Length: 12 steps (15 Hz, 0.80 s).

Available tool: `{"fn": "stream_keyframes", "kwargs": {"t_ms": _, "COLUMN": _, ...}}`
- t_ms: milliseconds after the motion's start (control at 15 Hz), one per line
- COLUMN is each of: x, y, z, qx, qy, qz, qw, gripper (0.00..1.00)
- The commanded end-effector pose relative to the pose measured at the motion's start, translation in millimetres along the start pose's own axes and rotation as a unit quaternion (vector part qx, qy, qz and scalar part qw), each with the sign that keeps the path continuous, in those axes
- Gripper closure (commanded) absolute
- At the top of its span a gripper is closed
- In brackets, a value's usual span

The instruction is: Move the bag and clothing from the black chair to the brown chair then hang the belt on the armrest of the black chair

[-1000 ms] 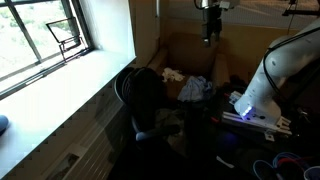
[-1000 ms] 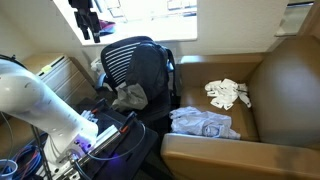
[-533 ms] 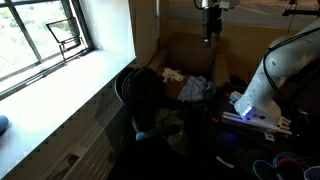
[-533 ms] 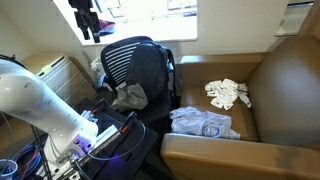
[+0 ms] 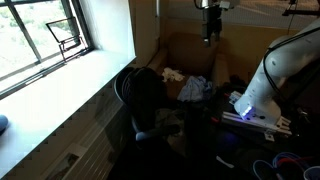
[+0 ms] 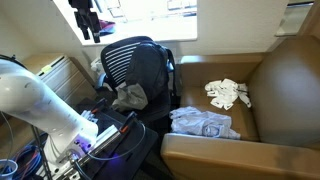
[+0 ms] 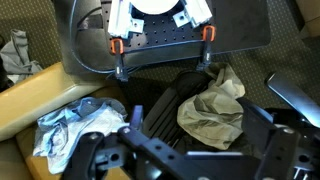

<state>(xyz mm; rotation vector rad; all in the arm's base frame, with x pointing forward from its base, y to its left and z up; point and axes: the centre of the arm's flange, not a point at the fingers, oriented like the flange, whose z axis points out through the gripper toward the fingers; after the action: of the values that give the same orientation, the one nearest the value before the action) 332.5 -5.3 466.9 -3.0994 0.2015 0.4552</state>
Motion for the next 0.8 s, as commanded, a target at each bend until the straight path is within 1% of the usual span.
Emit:
{"fn": "stream_keyframes", "kwargs": {"t_ms": 0, "x": 0, "y": 0, "z": 0, "qx": 0.000, "qy": 0.000, "qz": 0.000, "qw": 1.0000, "gripper": 0.00}}
{"fn": "stream_keyframes", "kwargs": {"t_ms": 400, "x": 0, "y": 0, "z": 0, "qx": 0.000, "qy": 0.000, "qz": 0.000, "qw": 1.0000, "gripper": 0.00}}
{"fn": "stream_keyframes", "kwargs": {"t_ms": 467, "x": -17, "y": 28, "z": -21, "qx": -0.021, "qy": 0.004, "qz": 0.017, "qw": 0.9996, "gripper": 0.00}}
{"fn": "stream_keyframes", "kwargs": {"t_ms": 533, "x": -29, "y": 16, "z": -17, "qx": -0.021, "qy": -0.009, "qz": 0.013, "qw": 0.9997, "gripper": 0.00}}
{"fn": "stream_keyframes", "kwargs": {"t_ms": 600, "x": -47, "y": 33, "z": -41, "qx": -0.043, "qy": -0.014, "qz": 0.022, "qw": 0.9987, "gripper": 0.00}}
{"fn": "stream_keyframes", "kwargs": {"t_ms": 733, "x": -82, "y": 27, "z": -76, "qx": -0.073, "qy": -0.038, "qz": 0.033, "qw": 0.9961, "gripper": 0.00}}
